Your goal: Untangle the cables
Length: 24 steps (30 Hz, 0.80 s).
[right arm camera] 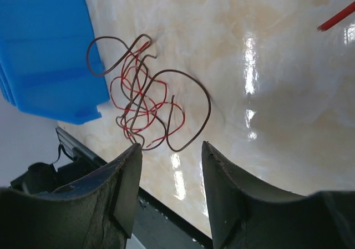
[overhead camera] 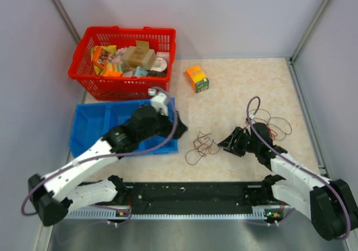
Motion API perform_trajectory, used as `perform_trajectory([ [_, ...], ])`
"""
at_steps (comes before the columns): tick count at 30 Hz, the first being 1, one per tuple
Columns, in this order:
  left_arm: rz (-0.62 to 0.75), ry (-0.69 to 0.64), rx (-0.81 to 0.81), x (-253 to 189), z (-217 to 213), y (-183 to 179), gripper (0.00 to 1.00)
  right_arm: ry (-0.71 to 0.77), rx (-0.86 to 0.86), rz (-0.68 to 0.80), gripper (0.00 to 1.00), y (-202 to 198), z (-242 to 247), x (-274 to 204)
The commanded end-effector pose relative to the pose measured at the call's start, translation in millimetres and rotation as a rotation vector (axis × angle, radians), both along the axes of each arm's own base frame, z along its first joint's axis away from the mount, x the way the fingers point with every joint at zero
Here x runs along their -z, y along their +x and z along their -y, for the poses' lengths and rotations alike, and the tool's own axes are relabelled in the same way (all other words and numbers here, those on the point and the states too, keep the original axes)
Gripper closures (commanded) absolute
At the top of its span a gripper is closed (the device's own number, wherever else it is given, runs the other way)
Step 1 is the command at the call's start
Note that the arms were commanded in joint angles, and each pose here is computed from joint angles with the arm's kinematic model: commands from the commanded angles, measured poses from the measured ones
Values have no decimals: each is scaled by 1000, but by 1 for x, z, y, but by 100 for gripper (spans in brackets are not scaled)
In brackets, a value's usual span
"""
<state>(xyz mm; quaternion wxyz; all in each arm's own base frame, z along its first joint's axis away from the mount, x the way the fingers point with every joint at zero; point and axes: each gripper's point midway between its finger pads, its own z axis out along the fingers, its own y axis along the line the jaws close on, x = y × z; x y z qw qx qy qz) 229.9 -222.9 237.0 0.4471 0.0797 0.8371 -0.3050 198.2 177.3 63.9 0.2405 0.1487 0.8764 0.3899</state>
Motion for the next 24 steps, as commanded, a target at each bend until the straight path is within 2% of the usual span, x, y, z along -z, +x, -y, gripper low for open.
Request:
perform_trajectory([
  [1, -7, 77, 159, 13, 78, 3, 21, 104, 47, 52, 55, 31, -17, -15],
  [5, -33, 194, 228, 45, 115, 22, 30, 201, 38, 6, 56, 32, -30, -13],
  [8, -48, 282, 267, 78, 129, 35, 35, 198, 49, 7, 55, 34, -32, -11],
  [10, -78, 312, 267, 91, 133, 39, 46, 194, 52, 17, 55, 36, -31, -13],
  [12, -109, 301, 292, 100, 137, 32, 53, 187, 69, 26, 55, 39, -29, -15],
  [16, -152, 187, 377, 112, 143, 0, 53, 177, 67, 37, 58, 42, -30, -15],
  [19, -205, 145, 369, 115, 135, -21, 54, 171, 54, 36, 66, 43, -33, -12],
  [22, -194, 98, 384, 109, 133, -42, 46, 165, 62, 35, 67, 43, -34, -7],
  [24, -195, 122, 391, 113, 133, -52, 42, 170, 51, 34, 68, 45, -38, -7],
])
